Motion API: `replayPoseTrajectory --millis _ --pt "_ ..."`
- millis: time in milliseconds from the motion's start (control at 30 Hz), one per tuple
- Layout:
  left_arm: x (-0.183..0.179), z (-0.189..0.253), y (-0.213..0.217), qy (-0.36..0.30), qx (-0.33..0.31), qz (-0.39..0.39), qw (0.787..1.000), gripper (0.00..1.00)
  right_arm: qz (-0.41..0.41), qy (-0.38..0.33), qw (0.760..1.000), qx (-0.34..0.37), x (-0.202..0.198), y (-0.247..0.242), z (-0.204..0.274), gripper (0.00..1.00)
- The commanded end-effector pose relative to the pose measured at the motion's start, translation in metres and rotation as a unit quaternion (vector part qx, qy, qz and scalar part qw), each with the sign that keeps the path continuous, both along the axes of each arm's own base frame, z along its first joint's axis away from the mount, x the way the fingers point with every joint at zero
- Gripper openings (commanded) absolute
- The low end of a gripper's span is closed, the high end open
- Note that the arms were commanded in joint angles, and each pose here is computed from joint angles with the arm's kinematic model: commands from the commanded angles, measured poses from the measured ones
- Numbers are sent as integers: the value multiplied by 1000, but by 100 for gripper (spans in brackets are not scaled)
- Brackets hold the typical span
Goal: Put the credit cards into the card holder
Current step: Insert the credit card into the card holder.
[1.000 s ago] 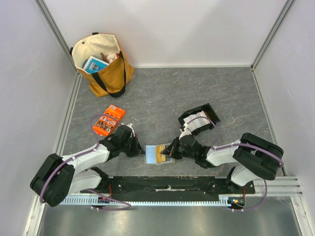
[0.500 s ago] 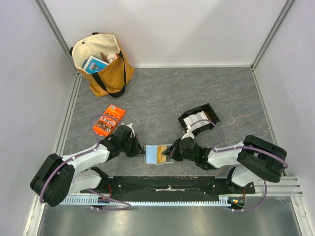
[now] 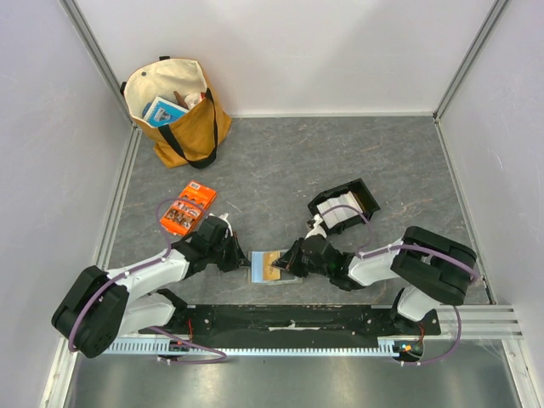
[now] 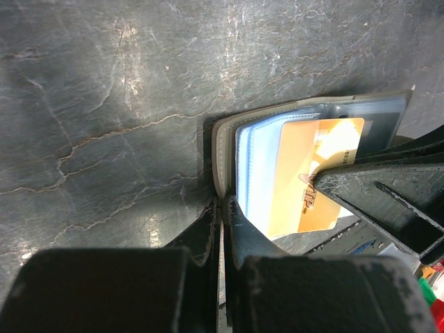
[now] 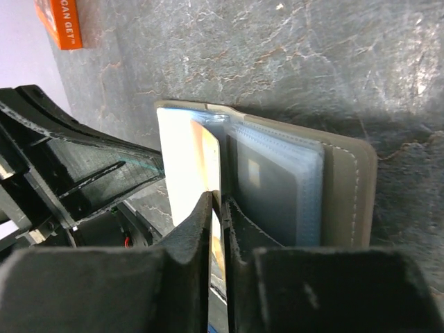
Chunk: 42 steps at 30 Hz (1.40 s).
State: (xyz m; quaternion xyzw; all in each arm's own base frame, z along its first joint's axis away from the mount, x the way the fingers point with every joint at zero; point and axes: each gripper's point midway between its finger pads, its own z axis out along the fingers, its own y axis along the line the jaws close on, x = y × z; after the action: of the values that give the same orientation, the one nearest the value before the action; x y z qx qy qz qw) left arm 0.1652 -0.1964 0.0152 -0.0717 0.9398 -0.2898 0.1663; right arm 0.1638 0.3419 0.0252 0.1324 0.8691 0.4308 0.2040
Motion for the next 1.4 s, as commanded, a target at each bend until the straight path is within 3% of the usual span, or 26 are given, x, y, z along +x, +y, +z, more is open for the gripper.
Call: replayPoseTrajectory --millis 0,133,233,733,1367 --pt "-3 -7 6 7 13 15 1000 2 16 14 996 -90 -10 -17 -25 18" --pt "-2 -5 7 3 14 16 1000 2 -1 -18 987 -159 -2 -38 -16 48" --pt "-1 -3 7 0 14 14 1000 2 -7 -46 981 -189 7 -44 -1 58" --pt "0 2 4 -5 9 8 1000 2 65 -44 981 -179 -5 1 -2 55" --pt "0 4 3 -9 6 6 1000 2 74 -83 987 -117 1 23 20 51"
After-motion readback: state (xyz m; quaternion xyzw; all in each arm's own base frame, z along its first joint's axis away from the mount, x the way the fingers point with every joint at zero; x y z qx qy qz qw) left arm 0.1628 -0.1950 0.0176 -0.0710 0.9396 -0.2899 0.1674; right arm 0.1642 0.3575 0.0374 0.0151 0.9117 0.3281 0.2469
